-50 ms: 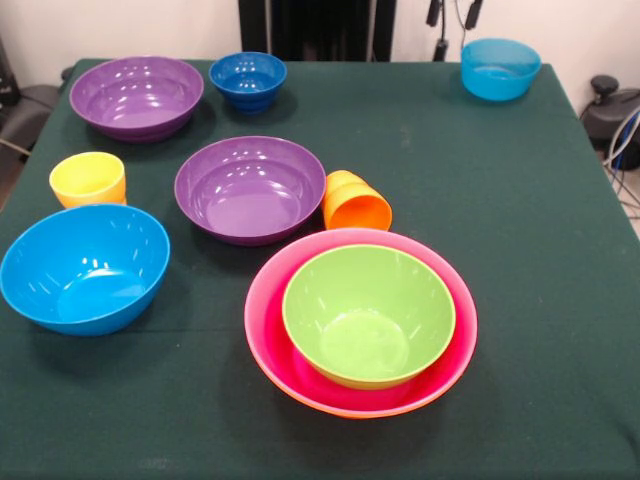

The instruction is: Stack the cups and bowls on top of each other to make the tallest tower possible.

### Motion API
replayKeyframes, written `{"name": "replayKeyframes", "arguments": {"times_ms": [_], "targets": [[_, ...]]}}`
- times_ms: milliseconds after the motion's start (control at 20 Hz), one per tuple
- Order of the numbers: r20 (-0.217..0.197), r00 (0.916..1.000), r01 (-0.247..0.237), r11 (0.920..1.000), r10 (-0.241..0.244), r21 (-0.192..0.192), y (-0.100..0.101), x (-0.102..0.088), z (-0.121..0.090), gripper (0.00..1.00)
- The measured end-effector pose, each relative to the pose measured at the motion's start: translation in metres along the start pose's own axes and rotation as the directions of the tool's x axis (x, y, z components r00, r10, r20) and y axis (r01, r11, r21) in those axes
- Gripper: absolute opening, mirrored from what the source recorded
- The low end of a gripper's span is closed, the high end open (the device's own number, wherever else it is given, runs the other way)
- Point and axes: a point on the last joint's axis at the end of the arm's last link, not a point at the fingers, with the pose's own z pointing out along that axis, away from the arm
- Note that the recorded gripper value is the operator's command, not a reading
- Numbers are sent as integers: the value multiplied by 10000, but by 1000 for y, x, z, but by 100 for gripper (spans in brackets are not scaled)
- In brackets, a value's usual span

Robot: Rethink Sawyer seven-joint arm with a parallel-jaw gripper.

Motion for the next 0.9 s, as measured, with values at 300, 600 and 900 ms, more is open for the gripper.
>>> {"name": "replayKeyframes", "arguments": {"times_ms": [300,600,900], "targets": [[-112,9999,-32,10000,32,10,-3,10,15,100],[-250,9997,13,10000,-12,36,-3,15,18,100],[-84,9999,101,9999,-101,-3,2,13,12,100]]}}
